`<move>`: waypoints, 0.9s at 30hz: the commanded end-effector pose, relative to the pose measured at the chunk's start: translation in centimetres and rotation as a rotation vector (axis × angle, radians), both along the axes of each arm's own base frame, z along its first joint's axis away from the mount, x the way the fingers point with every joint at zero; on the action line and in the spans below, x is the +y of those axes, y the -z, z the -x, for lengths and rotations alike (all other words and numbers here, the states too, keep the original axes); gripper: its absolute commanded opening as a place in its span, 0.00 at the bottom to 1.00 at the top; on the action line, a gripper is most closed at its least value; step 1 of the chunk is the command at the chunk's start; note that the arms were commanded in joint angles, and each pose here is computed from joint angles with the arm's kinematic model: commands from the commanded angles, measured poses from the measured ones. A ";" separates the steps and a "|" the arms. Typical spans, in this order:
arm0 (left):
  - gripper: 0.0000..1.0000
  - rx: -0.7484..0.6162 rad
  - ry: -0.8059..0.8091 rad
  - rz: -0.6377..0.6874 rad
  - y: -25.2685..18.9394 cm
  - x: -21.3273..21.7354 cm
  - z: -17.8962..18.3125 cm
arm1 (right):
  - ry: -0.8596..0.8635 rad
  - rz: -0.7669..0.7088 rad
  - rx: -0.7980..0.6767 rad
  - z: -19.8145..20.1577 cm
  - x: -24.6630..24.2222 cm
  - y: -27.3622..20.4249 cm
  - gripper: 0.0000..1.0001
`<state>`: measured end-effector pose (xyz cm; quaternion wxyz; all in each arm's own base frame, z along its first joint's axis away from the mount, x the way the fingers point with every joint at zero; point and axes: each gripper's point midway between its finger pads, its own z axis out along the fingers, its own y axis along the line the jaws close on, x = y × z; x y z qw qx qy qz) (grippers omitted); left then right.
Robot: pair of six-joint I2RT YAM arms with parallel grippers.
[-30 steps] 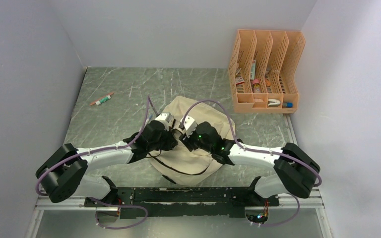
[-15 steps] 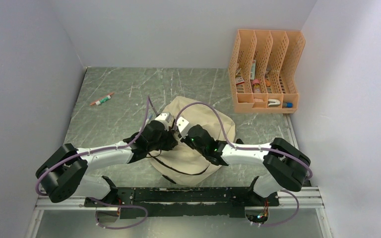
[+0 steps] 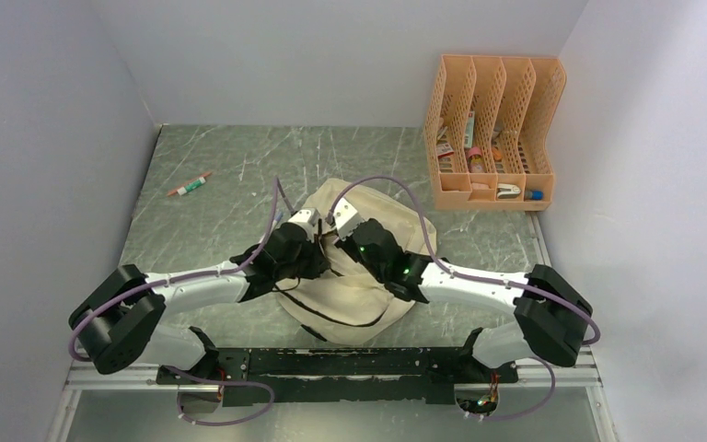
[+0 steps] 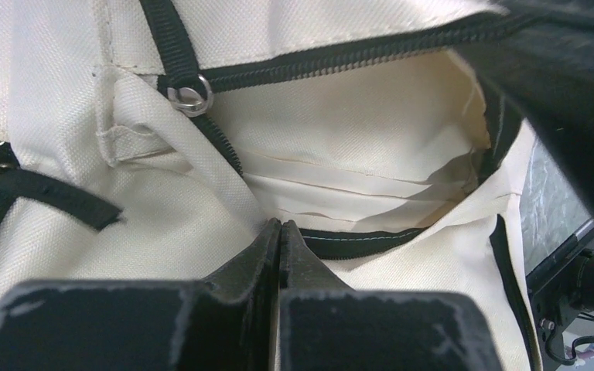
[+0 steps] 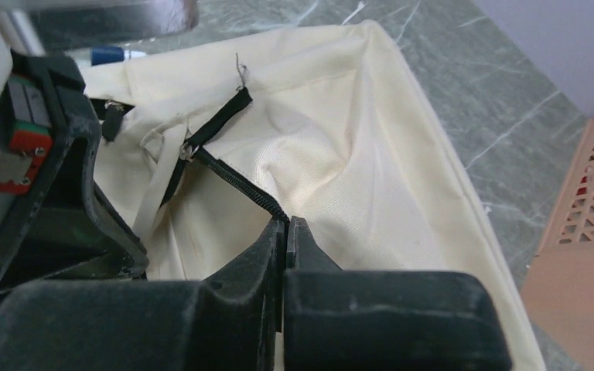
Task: Pack the student bag
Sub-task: Unzip the student bag at the center of the board.
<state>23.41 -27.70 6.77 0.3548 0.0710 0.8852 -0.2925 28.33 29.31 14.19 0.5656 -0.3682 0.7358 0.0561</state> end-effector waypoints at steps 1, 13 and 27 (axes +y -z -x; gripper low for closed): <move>0.05 -0.029 -0.007 -0.024 -0.3 -0.3 -1.0 | 0.094 -0.072 -0.103 -1.7 -0.7 -5.3 0.00; 0.05 -0.072 -0.029 -0.057 -0.6 -1.7 -5.2 | 0.172 -0.110 -0.176 -6.8 -2.0 -9.5 0.00; 0.05 -0.093 -0.010 -0.006 -2.1 -2.3 -8.8 | 0.141 -0.162 -0.155 -9.9 -2.4 -10.8 0.00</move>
